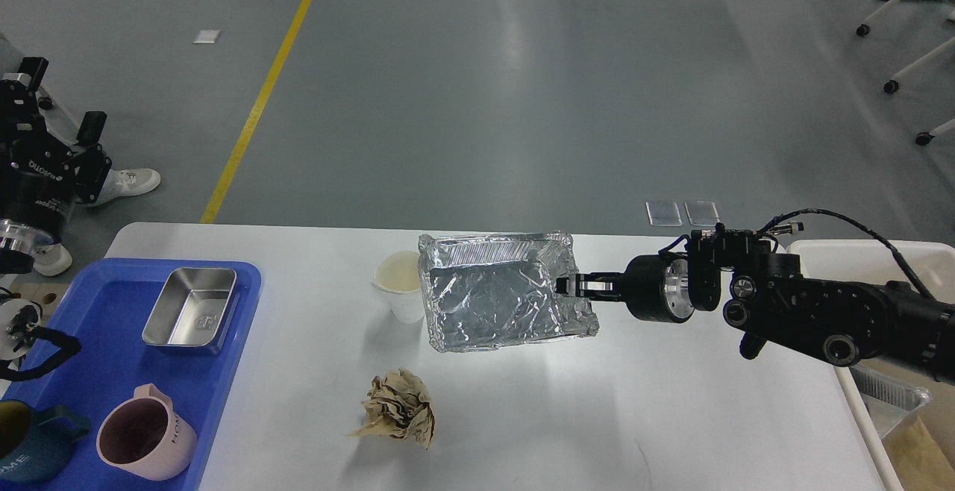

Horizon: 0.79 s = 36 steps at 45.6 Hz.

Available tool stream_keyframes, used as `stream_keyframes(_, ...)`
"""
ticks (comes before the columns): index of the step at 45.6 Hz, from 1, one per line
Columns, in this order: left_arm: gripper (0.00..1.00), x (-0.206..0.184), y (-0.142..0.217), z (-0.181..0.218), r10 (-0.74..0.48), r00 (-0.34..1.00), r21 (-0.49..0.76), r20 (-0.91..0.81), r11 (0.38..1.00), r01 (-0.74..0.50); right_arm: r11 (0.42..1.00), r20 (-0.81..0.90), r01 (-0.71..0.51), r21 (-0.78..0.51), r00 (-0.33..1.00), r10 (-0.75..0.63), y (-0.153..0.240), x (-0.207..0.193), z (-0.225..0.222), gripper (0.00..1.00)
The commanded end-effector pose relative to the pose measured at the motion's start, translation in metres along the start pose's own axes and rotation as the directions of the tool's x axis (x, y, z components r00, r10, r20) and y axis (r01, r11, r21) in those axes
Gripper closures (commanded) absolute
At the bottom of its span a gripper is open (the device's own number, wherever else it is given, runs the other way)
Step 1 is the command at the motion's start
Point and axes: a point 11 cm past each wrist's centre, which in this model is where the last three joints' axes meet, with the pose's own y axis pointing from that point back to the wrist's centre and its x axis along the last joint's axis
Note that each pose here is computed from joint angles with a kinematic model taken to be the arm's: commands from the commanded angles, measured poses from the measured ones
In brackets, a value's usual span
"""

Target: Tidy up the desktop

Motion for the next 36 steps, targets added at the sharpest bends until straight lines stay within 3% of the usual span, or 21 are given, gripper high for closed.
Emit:
stream_keyframes(1,0.04,0.012,0.020,0.011,0.004,1.000,-0.022,0.031,1.000,-0.003,1.000,0.005,0.004,-0.001,1.000,-0.004,-0.001,-0.003,0.001,1.00)
stream_keyframes(10,0.04,0.017,0.028,0.002,0.008,0.998,0.024,0.067,1.000,-0.010,1.000,0.009,0.014,0.006,1.000,-0.014,-0.008,-0.008,-0.001,1.00)
stream_keyframes(16,0.03,0.032,0.049,-0.022,0.069,0.989,0.143,0.132,0.986,-0.088,1.000,0.010,0.011,0.004,1.000,-0.011,-0.008,-0.008,-0.001,1.00)
stream_keyframes(24,0.03,0.028,0.058,-0.033,-0.043,0.960,0.247,0.275,0.969,-0.028,1.000,0.009,0.009,0.003,1.000,-0.009,-0.008,-0.007,-0.001,1.00)
stream_keyframes(33,0.03,0.036,0.080,-0.074,-0.068,0.948,0.546,0.310,0.829,-0.120,1.000,0.008,0.010,0.000,1.000,-0.010,-0.008,-0.008,0.001,1.00)
stream_keyframes(36,0.03,0.034,0.092,-0.089,-0.124,0.944,0.662,0.307,0.740,-0.118,1.000,0.014,0.013,-0.003,1.000,-0.013,-0.008,-0.010,0.003,1.00)
